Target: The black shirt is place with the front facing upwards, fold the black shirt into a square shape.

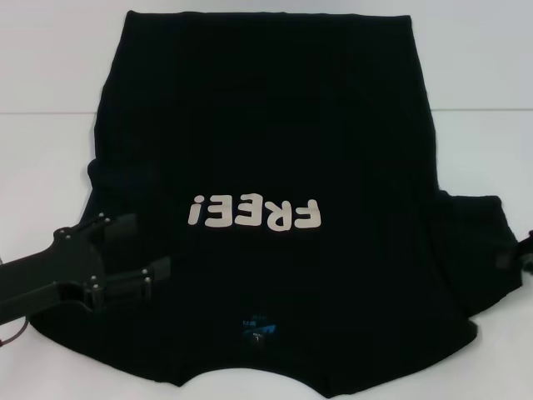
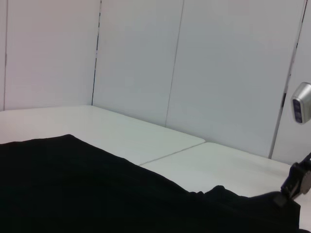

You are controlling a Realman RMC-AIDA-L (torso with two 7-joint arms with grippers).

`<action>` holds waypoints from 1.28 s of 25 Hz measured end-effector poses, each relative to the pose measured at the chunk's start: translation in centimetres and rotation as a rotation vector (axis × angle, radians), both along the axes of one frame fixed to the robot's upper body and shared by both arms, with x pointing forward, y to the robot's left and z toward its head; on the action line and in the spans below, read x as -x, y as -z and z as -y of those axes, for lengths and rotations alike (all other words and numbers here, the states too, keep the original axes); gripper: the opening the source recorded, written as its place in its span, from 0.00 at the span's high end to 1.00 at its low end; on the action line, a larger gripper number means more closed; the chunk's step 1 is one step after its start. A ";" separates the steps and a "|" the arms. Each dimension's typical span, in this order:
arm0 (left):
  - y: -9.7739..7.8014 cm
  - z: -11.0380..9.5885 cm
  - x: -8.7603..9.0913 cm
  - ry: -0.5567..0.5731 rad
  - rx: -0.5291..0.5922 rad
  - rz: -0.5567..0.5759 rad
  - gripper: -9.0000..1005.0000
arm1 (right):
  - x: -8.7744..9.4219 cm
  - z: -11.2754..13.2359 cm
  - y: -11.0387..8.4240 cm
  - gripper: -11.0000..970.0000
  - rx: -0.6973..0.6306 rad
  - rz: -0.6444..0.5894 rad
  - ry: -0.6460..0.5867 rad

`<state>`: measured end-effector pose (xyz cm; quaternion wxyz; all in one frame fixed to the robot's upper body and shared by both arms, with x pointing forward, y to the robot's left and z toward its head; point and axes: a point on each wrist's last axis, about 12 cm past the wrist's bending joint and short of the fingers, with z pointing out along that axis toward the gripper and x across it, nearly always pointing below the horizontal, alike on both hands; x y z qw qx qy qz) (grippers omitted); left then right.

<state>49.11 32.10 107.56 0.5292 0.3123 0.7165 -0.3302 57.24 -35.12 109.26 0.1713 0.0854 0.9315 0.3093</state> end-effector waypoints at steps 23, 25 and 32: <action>0.1 -0.3 0.3 -0.015 0.004 -0.017 0.06 | -2.9 -1.9 -4.1 0.92 -0.027 0.151 -0.084; 0.1 -0.3 0.3 -0.015 0.004 -0.018 0.06 | -3.2 -2.6 -4.3 0.92 -0.024 0.153 -0.110; 0.1 -0.3 0.3 -0.015 0.005 -0.019 0.06 | -4.7 -6.8 -5.2 0.92 0.008 0.164 -0.255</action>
